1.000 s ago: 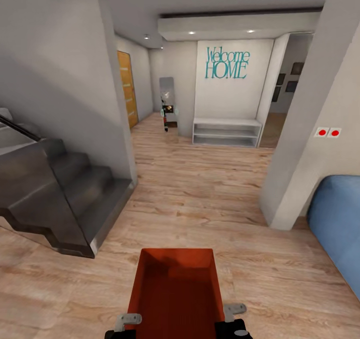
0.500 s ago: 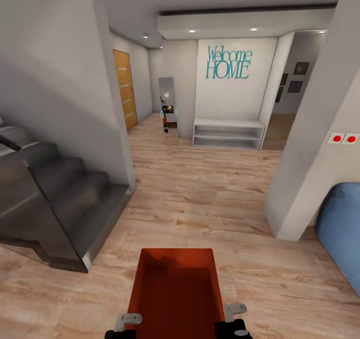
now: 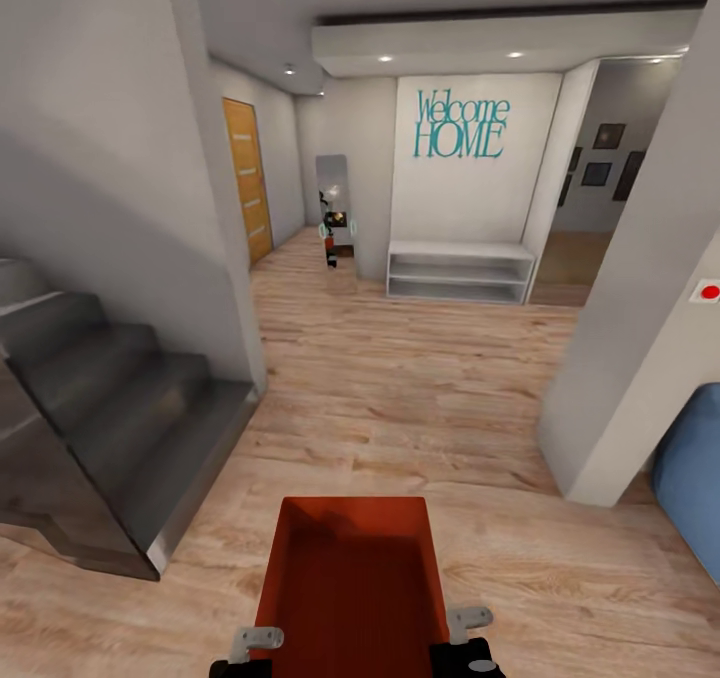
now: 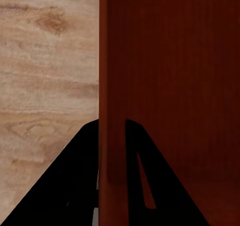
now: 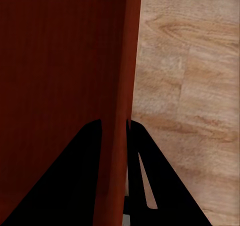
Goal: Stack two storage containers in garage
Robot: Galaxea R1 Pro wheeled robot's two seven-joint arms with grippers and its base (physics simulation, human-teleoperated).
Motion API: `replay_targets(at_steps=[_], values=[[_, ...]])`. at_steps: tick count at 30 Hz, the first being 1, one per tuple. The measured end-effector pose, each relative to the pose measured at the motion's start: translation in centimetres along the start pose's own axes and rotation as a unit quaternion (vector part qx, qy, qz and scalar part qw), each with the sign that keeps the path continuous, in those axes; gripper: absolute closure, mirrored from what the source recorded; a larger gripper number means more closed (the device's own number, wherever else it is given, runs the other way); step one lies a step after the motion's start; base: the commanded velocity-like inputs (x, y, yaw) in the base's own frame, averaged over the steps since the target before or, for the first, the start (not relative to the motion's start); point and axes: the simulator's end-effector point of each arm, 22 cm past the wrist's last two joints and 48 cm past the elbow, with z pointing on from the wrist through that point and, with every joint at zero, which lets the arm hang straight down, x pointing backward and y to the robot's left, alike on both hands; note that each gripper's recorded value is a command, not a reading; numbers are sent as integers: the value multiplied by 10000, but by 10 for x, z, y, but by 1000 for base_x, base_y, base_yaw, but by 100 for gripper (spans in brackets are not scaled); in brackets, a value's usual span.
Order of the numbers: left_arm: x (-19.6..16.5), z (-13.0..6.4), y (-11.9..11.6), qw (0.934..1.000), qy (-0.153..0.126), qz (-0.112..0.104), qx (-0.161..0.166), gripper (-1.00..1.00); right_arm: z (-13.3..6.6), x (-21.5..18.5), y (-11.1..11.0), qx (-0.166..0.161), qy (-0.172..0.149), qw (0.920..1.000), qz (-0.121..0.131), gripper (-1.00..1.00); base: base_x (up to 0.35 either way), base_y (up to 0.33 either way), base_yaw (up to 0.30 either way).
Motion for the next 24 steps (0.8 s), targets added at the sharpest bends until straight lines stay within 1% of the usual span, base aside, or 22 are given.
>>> replay_targets(at_steps=[24], values=[[0, 0, 0, 10000, -2, -1, 0, 100, 0, 0, 0, 0, -1, 10000, -1, 100, 342, 0, 0]])
